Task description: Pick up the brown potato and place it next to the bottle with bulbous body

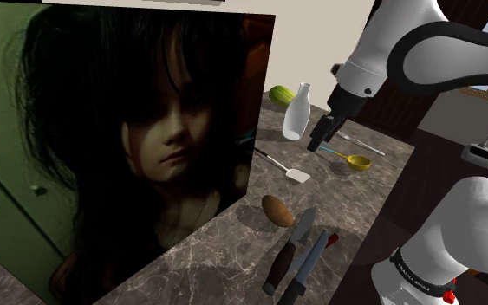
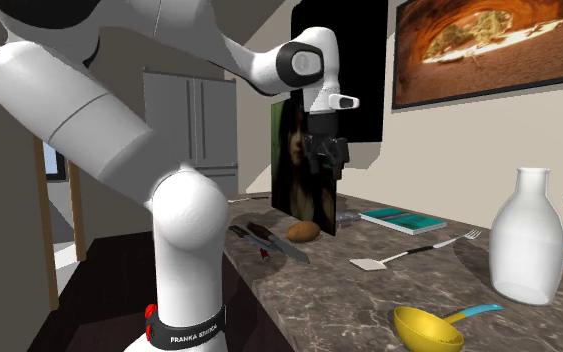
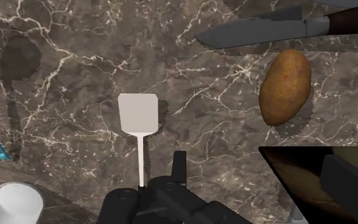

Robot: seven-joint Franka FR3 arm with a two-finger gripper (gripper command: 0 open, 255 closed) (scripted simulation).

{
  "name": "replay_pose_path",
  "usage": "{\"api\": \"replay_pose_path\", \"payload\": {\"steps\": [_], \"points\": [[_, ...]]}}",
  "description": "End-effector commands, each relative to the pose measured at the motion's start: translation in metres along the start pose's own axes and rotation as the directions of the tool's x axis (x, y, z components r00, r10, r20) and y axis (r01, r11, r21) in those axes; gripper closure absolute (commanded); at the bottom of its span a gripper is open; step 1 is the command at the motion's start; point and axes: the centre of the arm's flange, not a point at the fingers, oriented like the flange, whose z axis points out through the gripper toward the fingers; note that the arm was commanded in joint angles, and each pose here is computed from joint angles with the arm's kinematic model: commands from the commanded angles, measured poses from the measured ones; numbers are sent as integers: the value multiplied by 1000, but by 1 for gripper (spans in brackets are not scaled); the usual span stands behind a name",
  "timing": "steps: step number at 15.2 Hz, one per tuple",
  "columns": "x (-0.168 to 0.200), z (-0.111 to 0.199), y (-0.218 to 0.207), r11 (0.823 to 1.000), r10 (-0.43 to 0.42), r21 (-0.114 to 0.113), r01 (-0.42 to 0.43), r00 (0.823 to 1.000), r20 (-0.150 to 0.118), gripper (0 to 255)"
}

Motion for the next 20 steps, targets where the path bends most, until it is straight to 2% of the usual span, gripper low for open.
{"api": "replay_pose_path", "payload": {"steps": [1,13,20], "points": [[2,20,-17,1000,-2,-3,2,1000,1,0],[4,154,-104,1000,-15,-23,15,1000,15,0],[4,189,-105,1000,-15,-24,16,1000,15,0]]}}
